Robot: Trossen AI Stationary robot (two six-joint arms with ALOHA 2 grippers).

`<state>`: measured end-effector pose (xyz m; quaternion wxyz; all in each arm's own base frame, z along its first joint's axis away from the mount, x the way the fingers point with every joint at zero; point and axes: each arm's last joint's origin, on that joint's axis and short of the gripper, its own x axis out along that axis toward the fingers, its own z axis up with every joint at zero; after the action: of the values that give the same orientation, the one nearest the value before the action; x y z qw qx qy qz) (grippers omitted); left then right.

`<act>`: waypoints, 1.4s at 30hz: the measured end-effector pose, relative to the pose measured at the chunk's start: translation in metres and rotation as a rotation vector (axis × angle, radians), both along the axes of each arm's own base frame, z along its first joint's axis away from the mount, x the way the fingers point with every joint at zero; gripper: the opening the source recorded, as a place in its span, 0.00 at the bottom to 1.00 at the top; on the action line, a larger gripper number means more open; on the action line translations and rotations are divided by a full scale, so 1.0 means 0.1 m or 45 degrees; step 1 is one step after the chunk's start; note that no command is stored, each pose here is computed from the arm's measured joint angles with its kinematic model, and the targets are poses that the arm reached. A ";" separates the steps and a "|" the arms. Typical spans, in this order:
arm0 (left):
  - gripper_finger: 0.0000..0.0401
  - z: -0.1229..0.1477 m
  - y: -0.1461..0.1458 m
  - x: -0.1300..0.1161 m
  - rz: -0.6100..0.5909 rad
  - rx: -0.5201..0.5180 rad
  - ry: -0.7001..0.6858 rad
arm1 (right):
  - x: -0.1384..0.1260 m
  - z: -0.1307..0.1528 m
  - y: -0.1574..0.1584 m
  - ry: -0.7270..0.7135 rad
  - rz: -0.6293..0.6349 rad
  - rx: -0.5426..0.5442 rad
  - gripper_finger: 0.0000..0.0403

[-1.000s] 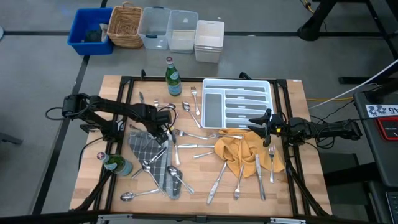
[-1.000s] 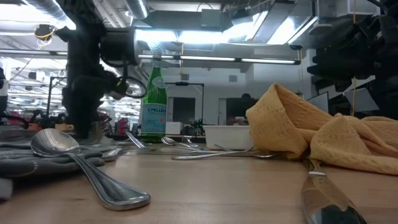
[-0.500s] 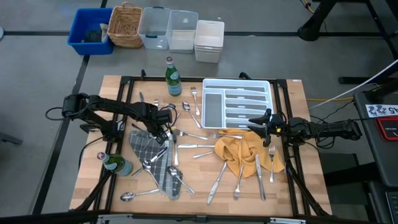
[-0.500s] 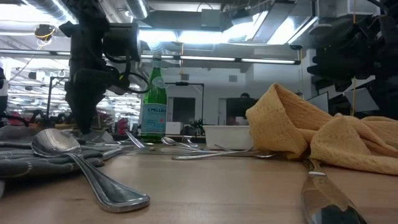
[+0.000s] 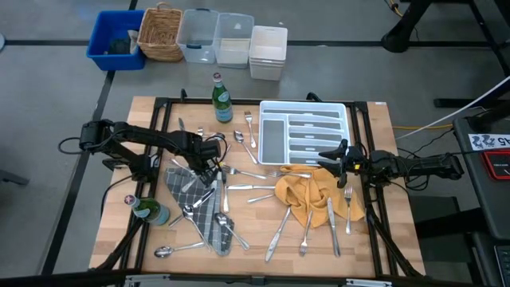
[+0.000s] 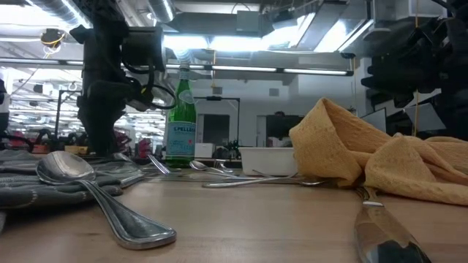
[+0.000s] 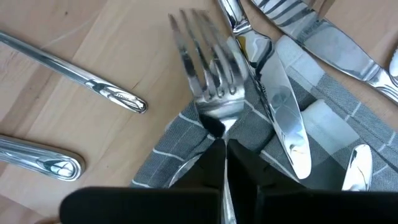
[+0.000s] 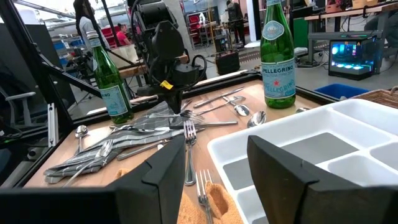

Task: Sort silverware
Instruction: Put the silver fork into the cutlery tray

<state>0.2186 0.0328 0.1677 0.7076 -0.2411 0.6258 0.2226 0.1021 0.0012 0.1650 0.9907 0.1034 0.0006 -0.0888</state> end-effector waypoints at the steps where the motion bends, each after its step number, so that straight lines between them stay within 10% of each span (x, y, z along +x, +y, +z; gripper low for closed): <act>1: 0.03 0.00 0.00 0.00 -0.001 0.000 0.000 | 0.00 0.00 0.00 0.000 0.000 0.000 0.43; 19: 0.26 -0.03 0.00 -0.01 0.088 -0.007 -0.009 | 0.00 0.00 0.00 0.000 0.000 0.000 0.43; 42: 0.02 -0.15 0.00 -0.05 0.129 0.011 -0.028 | 0.00 0.00 0.00 0.000 0.001 0.000 0.43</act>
<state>0.2134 0.0328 0.1524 0.7033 -0.2720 0.6040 0.2582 0.1021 0.0012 0.1651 0.9907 0.1034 0.0006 -0.0886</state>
